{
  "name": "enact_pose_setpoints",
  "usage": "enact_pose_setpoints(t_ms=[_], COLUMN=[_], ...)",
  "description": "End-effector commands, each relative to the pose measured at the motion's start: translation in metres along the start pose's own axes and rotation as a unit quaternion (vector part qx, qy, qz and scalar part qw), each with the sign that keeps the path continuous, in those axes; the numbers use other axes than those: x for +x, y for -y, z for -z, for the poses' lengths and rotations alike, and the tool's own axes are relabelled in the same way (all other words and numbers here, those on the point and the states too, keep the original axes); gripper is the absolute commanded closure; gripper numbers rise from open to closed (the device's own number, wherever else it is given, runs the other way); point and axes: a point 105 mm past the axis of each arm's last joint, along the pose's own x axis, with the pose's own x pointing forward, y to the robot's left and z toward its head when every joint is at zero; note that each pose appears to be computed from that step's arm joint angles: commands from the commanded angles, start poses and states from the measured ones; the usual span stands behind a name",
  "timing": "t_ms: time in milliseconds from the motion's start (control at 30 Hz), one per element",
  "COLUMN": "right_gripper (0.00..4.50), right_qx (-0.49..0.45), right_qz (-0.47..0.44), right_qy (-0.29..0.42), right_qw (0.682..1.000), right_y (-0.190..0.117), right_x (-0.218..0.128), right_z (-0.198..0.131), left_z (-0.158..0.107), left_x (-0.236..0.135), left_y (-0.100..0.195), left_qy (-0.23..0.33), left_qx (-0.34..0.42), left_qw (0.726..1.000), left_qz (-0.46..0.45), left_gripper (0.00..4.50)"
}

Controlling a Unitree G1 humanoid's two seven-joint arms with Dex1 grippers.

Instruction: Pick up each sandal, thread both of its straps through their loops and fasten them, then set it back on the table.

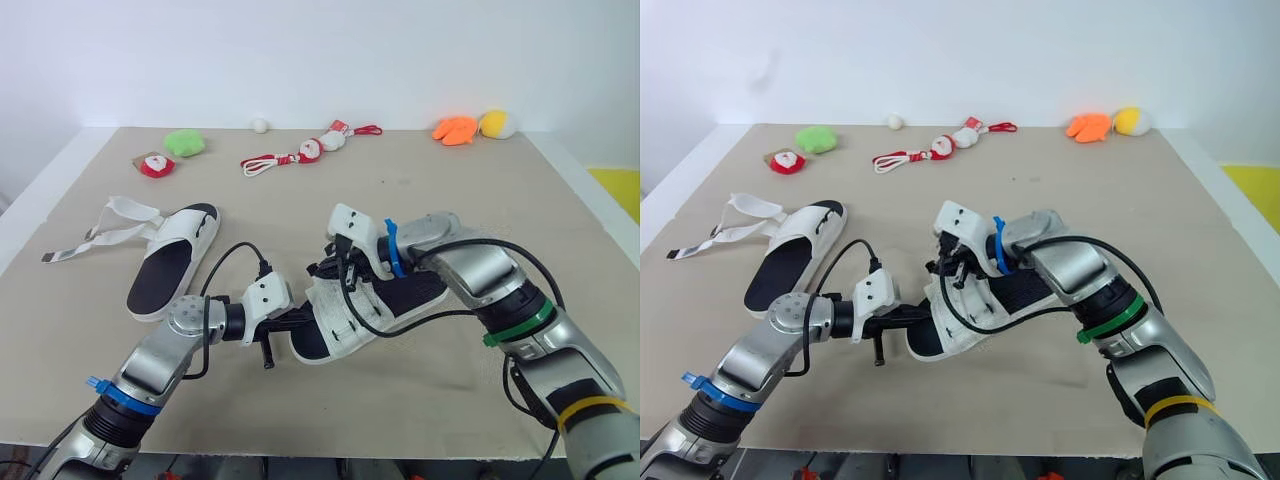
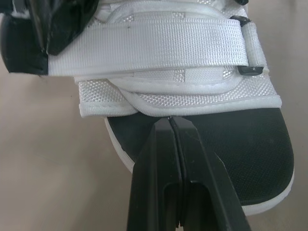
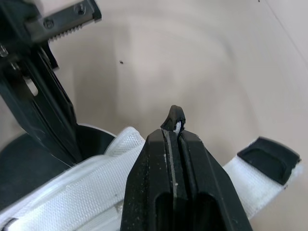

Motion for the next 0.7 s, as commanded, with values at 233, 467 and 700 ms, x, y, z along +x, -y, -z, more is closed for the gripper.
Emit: enact_pose_setpoints(t_ms=[233, 467, 700], right_gripper=[0.43, 0.06, 0.0], right_qx=[-0.043, -0.433, -0.631], right_qz=[0.056, 0.11, 0.089], right_qy=[0.099, 0.176, 0.148], right_qw=[0.993, 0.877, 0.756], right_y=[0.035, 0.031, 0.015], right_x=[-0.055, -0.101, -0.102], right_z=[-0.033, -0.015, 0.032], left_z=[0.038, 0.024, 0.007], left_x=[0.004, -0.007, -0.031], left_y=[0.013, 0.0, -0.003], left_qy=[-0.058, -0.027, -0.005], left_qx=[-0.051, -0.049, -0.038], left_qw=[0.997, 0.998, 0.997], left_qz=[0.015, -0.026, -0.064], left_gripper=[4.5, 4.5, 2.36])
